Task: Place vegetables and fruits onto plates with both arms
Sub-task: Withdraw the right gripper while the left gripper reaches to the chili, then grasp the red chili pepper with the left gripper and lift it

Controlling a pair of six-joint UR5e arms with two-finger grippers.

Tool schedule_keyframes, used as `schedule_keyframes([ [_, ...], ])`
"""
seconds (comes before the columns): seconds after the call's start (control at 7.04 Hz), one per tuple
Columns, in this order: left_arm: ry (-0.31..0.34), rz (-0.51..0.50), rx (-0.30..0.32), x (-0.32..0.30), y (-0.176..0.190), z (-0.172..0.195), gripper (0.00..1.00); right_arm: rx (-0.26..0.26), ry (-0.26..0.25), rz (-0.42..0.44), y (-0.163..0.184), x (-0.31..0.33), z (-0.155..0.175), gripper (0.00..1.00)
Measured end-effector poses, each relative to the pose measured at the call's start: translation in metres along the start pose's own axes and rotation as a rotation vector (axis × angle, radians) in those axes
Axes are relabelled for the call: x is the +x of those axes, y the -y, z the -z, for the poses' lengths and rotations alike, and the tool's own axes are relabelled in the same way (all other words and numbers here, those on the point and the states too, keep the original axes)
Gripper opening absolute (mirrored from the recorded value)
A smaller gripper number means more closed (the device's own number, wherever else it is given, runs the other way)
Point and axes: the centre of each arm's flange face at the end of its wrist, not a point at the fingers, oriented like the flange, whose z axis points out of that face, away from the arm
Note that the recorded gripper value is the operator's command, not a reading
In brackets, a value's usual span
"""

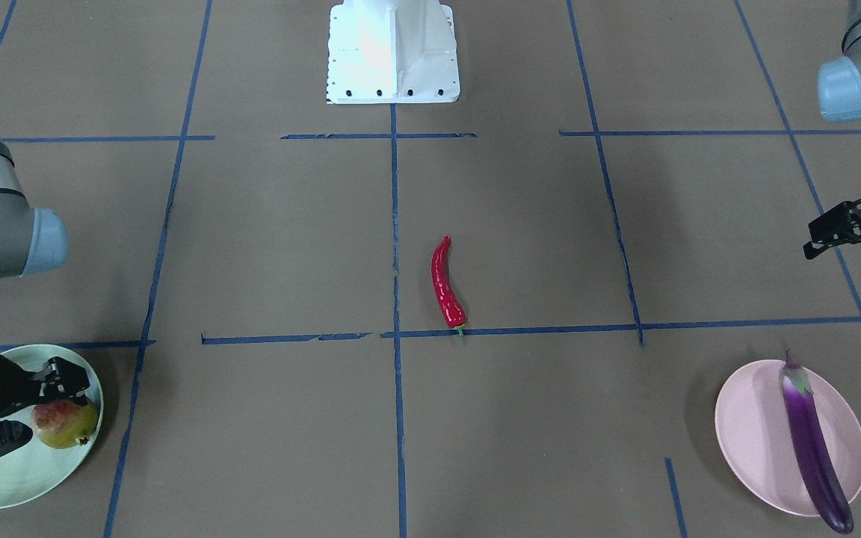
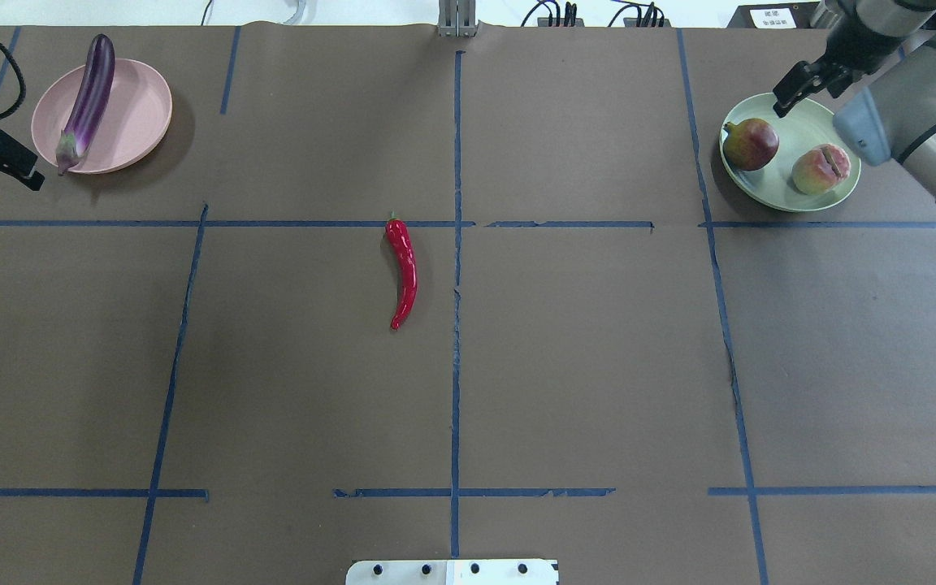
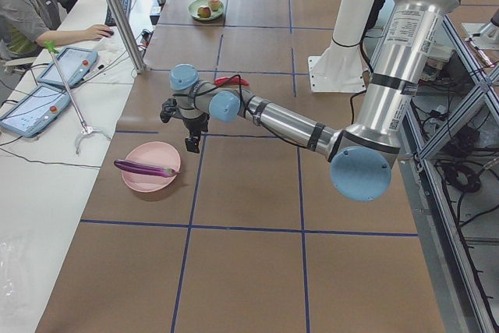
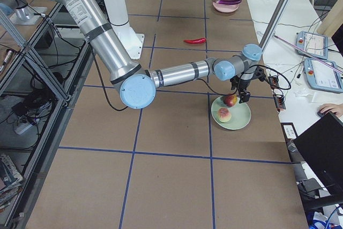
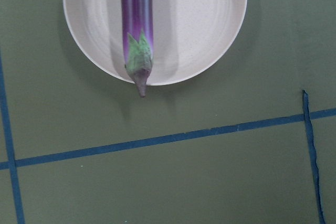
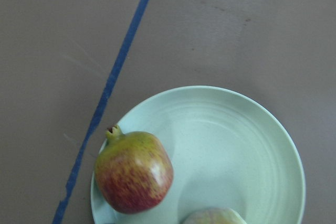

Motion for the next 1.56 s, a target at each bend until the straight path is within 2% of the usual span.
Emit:
schedule_keyframes([
  [0.14,-0.016,0.028,-0.021,0.045,0.007,-0.016,1.0,-0.015,-0.01,-0.008,-0.022,0.031,0.017,1.0],
  [0.43,-0.016,0.154,-0.042,0.164,0.012,-0.051,1.0,-0.051,-0.027,0.023,-0.092,0.115,0.02,1.0],
  [0.71,-0.007,0.262,-0.021,0.265,0.011,-0.073,1.0,-0.071,0.007,-0.048,-0.191,0.188,0.015,1.0],
  [0.85,-0.009,0.314,-0.012,0.314,0.014,-0.082,1.0,-0.071,0.029,-0.099,-0.242,0.201,0.013,1.0],
  [0.99,-0.005,0.359,-0.001,0.355,0.019,-0.092,1.0,-0.066,0.037,-0.145,-0.278,0.198,0.017,1.0],
  [1.28,0.013,0.421,0.015,0.409,0.025,-0.11,0.98,-0.053,0.037,-0.191,-0.307,0.185,0.026,1.0],
  [1.56,0.035,0.463,0.029,0.445,0.038,-0.13,0.8,-0.049,0.038,-0.196,-0.311,0.182,0.029,1.0],
])
